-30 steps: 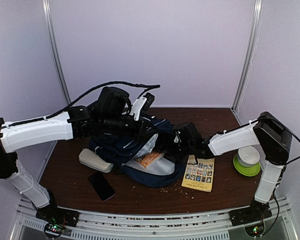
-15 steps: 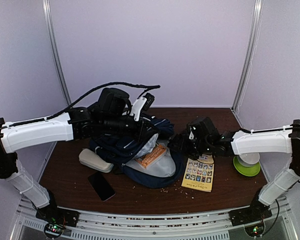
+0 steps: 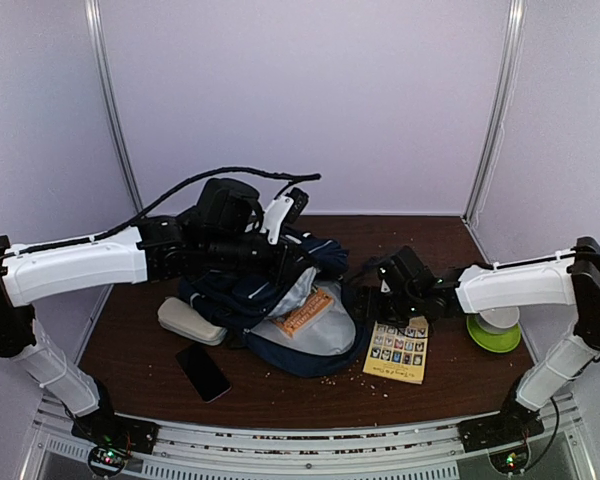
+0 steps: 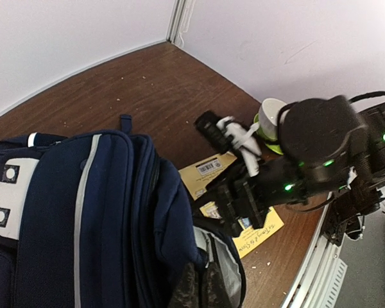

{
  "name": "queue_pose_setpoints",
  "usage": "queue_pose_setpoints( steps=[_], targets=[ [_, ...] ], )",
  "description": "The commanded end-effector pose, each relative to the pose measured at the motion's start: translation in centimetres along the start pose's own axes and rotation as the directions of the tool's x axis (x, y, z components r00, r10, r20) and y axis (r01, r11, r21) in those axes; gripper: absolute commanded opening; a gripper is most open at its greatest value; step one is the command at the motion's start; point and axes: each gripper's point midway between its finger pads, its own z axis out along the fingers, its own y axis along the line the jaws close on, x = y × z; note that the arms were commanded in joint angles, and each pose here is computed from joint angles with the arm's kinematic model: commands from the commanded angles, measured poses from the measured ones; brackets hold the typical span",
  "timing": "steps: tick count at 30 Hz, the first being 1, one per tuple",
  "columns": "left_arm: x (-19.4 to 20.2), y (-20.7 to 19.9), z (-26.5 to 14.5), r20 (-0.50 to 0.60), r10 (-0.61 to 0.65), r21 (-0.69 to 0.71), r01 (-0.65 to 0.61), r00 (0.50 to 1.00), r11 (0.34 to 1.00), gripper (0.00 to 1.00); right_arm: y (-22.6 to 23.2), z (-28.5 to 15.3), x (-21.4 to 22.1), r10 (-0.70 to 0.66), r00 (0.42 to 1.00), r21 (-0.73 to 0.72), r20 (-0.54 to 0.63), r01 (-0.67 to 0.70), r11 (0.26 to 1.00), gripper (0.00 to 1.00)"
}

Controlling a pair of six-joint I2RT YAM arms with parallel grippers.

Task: Pack the student bag
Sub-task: Pick up the book from the center of the board.

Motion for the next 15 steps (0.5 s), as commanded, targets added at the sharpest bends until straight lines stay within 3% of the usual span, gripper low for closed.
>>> queue_pose_setpoints(
  steps=[1,6,15],
  targets=[
    [-0.8,1.7,0.2,0.063,0.023,-0.047,-0.02,0.998,0.999,0.0,-3.7,-4.6,-2.2,0.019,0.988,0.118,0.156,-0.038,0.992,0.76],
    [1.1,2.4,0.3,0.038,0.025,-0.057,-0.023,0.999,0.998,0.0,-9.8,-6.3,0.6,0.116,0.983,0.194,0.144,-0.143,0.971,0.76],
    [4.3,3.3,0.8,-0.016,0.03,-0.071,-0.031,0.999,0.997,0.0,-15.0,-6.9,4.8,0.205,0.973,0.26,0.107,-0.226,0.939,0.68]
  ],
)
